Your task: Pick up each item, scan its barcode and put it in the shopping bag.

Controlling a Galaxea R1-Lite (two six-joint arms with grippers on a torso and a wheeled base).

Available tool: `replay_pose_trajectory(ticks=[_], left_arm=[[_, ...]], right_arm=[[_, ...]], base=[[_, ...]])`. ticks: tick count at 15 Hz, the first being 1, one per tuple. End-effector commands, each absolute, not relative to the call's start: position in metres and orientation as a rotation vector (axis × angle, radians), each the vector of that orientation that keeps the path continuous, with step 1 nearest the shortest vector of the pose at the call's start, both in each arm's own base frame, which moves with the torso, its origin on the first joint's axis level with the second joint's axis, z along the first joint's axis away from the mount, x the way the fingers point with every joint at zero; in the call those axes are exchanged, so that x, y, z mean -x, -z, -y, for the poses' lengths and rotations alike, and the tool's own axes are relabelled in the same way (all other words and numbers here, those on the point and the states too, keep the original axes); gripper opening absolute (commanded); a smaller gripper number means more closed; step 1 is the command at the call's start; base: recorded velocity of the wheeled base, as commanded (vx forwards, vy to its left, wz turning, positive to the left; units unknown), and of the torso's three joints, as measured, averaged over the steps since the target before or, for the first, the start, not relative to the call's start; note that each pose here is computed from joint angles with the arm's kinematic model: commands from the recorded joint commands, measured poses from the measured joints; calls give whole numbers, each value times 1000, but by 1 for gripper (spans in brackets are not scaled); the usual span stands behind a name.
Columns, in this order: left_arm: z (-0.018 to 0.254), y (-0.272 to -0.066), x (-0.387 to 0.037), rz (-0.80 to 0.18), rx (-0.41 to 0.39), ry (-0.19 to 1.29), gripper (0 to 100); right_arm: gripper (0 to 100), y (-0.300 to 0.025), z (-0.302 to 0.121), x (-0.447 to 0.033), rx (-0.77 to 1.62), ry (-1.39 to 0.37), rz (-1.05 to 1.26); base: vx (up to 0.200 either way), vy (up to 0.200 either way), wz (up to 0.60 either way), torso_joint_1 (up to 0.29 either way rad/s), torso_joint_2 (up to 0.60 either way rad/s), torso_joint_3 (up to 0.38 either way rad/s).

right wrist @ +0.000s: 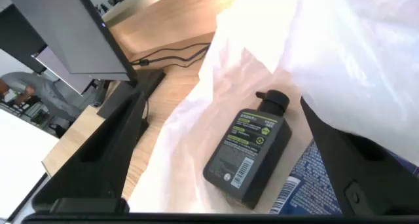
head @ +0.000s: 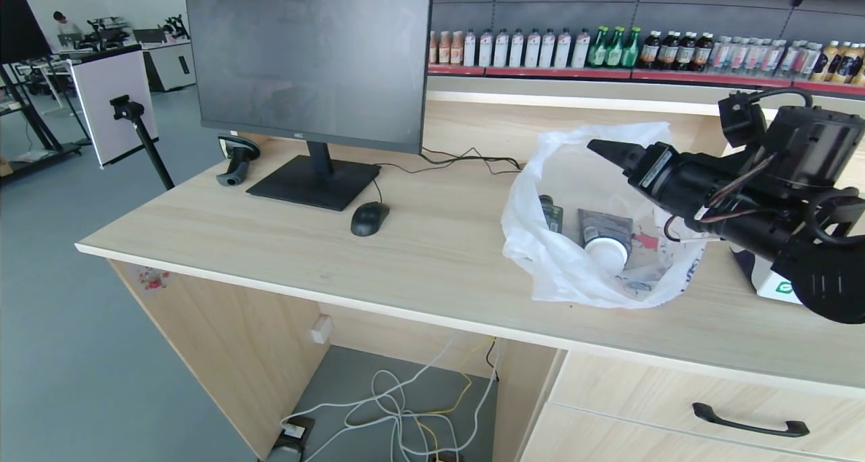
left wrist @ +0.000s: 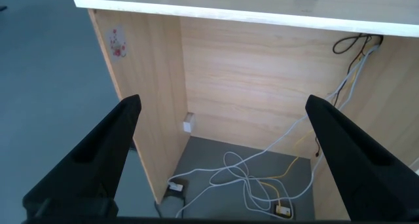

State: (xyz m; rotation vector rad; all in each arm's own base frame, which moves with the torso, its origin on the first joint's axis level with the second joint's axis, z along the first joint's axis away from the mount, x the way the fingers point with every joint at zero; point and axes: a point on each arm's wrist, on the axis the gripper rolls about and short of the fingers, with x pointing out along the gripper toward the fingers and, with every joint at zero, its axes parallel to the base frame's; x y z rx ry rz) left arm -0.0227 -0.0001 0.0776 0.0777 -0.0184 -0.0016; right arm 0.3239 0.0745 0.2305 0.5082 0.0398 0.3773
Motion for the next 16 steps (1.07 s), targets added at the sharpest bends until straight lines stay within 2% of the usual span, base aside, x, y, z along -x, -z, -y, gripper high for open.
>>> replay_pose_trajectory(ticks=[1, 5, 10, 16], left_arm=[[0, -78, 23, 20, -77, 1, 100], [0, -78, 23, 18, -75, 1, 100], [0, -77, 23, 17, -71, 1, 100], [0, -77, 23, 15, -28, 1, 100]], right_arm=[[100, -267, -79, -280, -436, -445, 108], [100, -248, -67, -224, -212, -455, 264], [100, -225, -59, -198, -92, -435, 394], [100, -202, -51, -176, -32, -418, 363]], base=[[0, 0, 0, 0, 0, 0], [0, 0, 0, 0, 0, 0], [0, 0, 0, 0, 0, 0], [0, 0, -600, 2, 1, 2]])
